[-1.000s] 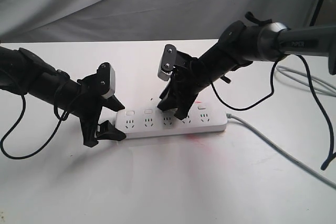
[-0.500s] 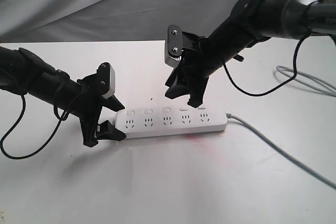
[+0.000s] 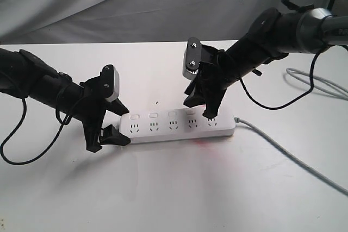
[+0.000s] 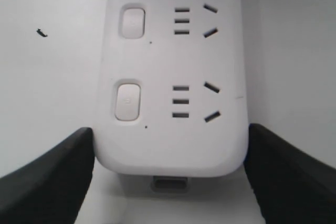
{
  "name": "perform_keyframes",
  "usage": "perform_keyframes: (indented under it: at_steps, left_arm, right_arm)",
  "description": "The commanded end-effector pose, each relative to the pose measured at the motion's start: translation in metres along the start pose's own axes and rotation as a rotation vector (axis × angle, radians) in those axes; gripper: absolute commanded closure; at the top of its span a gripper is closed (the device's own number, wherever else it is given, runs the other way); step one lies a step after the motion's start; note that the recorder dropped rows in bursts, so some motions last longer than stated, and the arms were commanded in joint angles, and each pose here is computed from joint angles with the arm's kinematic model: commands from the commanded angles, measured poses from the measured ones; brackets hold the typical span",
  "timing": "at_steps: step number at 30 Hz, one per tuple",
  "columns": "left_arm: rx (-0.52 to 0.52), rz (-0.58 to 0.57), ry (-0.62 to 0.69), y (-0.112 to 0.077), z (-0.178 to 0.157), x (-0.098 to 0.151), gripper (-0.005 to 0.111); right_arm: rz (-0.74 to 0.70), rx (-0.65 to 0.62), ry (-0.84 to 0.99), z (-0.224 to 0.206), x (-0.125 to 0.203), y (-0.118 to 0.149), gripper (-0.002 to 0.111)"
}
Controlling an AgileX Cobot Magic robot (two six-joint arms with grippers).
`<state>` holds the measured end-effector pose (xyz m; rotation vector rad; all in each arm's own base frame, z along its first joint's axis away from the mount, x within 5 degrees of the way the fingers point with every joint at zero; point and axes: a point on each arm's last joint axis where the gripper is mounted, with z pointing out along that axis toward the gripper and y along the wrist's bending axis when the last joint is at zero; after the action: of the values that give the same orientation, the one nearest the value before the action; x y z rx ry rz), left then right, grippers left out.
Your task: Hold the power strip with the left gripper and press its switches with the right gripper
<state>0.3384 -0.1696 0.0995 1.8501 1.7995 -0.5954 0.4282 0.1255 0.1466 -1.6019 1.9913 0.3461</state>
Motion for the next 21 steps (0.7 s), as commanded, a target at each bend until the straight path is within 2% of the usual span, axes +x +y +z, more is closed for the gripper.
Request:
perform_keyframes:
  at_steps: [1,21]
  left_arm:
    - [-0.002,0.034,0.026,0.000,0.001,0.002,0.040]
    - [-0.002,0.034,0.026,0.000,0.001,0.002,0.040]
  right_arm:
    - [0.009,-0.002,0.002,0.004,0.005,0.000,0.078]
    - [0.030,-0.024,0.030,0.025,0.018,0.001,0.078]
